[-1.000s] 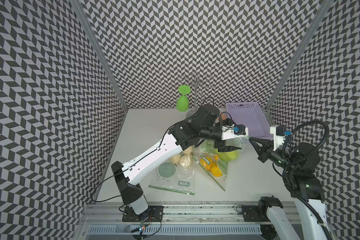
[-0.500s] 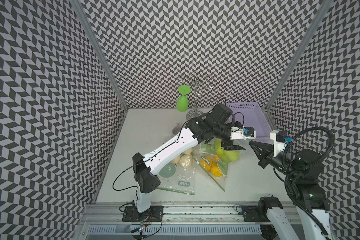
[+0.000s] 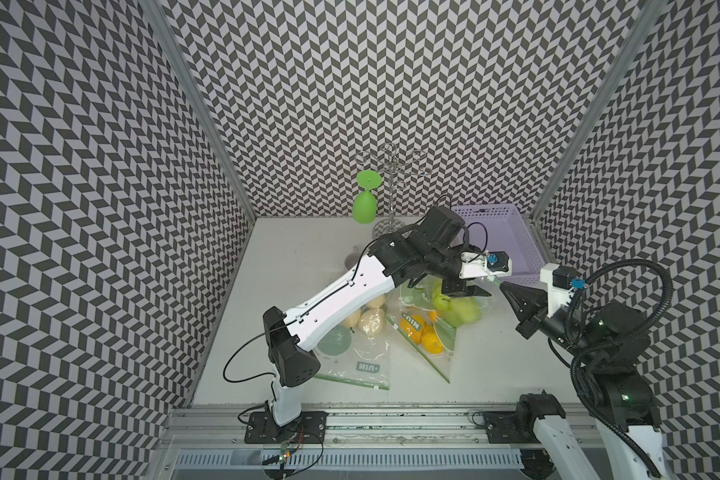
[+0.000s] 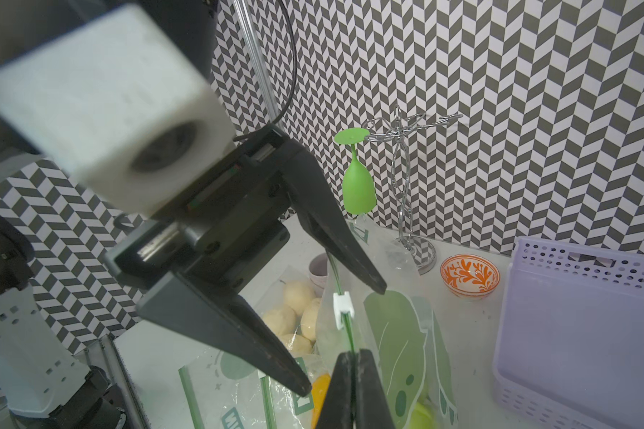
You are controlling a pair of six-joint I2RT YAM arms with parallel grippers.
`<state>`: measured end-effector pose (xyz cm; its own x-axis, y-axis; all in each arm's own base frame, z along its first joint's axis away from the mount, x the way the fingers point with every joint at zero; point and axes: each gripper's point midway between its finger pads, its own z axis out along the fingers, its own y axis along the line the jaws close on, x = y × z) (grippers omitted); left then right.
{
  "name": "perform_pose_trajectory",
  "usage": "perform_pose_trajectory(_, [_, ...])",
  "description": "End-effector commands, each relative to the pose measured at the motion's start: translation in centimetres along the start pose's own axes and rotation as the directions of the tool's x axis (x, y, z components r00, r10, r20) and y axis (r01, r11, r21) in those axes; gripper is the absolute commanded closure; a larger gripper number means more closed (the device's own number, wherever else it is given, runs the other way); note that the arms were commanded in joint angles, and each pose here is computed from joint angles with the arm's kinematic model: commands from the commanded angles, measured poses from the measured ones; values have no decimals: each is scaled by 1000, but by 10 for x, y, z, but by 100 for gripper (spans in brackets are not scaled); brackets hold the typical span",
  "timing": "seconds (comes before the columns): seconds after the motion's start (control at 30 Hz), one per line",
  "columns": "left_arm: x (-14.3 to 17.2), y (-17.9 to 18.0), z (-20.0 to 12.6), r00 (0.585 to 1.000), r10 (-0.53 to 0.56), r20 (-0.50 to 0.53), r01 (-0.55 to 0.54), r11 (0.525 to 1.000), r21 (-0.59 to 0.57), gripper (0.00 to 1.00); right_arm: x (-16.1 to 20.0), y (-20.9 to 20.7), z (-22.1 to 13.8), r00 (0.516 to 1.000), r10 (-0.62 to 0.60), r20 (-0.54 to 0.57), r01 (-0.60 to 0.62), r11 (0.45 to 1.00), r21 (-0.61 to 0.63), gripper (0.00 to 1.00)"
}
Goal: Open the zip-top bag and take out the pear
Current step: Unzip the zipper on the zipper food storage bag.
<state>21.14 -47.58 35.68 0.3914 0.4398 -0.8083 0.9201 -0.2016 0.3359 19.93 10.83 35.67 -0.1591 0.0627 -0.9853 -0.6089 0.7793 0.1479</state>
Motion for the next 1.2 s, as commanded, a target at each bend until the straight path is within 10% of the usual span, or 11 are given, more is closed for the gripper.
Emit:
perform_pose_trajectory(0.0, [-20, -7, -16, 999, 1, 38, -1, 1000, 8, 47, -9, 0, -2, 998, -48, 38, 47, 999, 9, 100])
perform_pose_trajectory(0.67, [-23, -15, -8, 1000, -5, 15, 5, 1000, 17, 65, -8, 3, -3, 998, -44, 43, 44, 999, -3, 100])
perform_pose_trajectory(1.17, [-1, -6, -13, 998, -38, -41, 38, 999, -8, 98, -12, 0, -2, 998, -31, 62, 31, 999, 10, 100])
